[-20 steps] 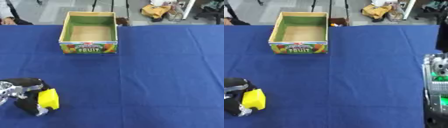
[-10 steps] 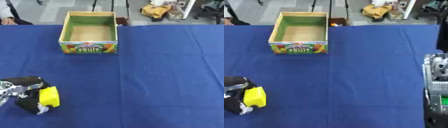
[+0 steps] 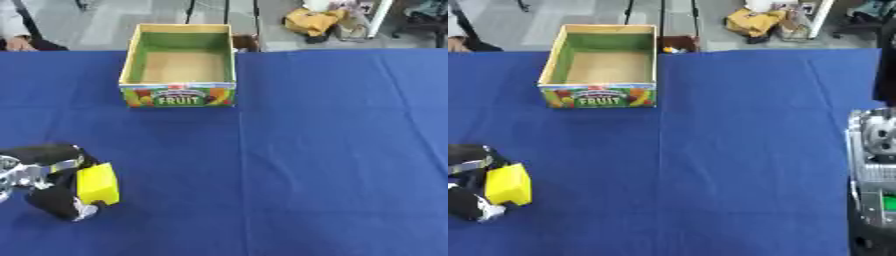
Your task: Pick up objects on the table and place them in the box.
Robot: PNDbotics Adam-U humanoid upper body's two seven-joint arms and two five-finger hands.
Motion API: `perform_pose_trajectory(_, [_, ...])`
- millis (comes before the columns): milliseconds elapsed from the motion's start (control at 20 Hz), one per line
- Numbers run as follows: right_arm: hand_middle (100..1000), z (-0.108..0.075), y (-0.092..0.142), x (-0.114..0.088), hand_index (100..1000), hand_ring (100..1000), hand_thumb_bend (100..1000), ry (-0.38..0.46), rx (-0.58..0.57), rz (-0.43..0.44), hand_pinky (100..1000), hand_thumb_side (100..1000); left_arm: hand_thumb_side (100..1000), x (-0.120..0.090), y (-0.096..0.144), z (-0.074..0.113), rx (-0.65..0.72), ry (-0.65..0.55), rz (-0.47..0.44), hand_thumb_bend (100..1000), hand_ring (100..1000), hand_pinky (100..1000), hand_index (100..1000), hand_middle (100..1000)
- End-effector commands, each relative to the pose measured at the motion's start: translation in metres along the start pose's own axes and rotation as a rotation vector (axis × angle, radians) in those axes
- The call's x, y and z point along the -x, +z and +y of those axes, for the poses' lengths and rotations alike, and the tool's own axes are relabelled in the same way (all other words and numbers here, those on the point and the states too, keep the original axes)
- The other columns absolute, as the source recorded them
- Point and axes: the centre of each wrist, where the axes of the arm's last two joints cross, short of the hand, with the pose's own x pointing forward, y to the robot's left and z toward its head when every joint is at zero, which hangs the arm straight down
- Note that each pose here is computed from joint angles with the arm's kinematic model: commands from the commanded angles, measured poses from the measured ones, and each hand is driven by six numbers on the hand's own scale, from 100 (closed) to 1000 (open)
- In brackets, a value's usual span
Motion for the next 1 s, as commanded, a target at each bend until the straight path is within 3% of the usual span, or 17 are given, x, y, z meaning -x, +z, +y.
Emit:
perform_pose_trajectory(50, [673, -0.002, -0.006, -0.004, 864, 855, 100, -0.003, 0.016, -0.023, 753, 1000, 493, 0.002, 0.017, 0.016, -0.067, -0.021, 0.020, 190, 496, 447, 649, 482])
perform_pose_trajectory(150, [673, -0.002, -0.006, -0.004, 864, 855, 100, -0.003, 0.017, -0.023, 753, 1000, 498, -0.001, 0.023, 0.022, -0.096, -0.022, 0.012, 186, 495, 447, 648, 481])
perform_pose_trajectory(200, [673, -0.002, -0.006, -0.004, 864, 855, 100, -0.002, 0.016, -0.024, 753, 1000, 546, -0.003, 0.027, 0.025, -0.116, -0.025, 0.008, 148, 497, 447, 647, 481])
perform_pose_trajectory(250, [673, -0.002, -0.006, -0.004, 864, 855, 100, -0.002, 0.015, -0.024, 753, 1000, 501, -0.005, 0.031, 0.029, -0.133, -0.028, 0.004, 184, 498, 446, 647, 480])
perform_pose_trajectory(650, [673, -0.002, -0.005, -0.004, 863, 855, 100, 0.001, 0.006, -0.026, 753, 1000, 517, -0.014, 0.060, 0.063, -0.310, -0.026, -0.021, 161, 495, 446, 639, 475])
perform_pose_trajectory(1000, [670, -0.003, -0.004, -0.003, 863, 855, 100, 0.004, -0.004, -0.027, 752, 1000, 525, -0.014, 0.071, 0.087, -0.401, -0.017, -0.004, 145, 495, 448, 638, 473])
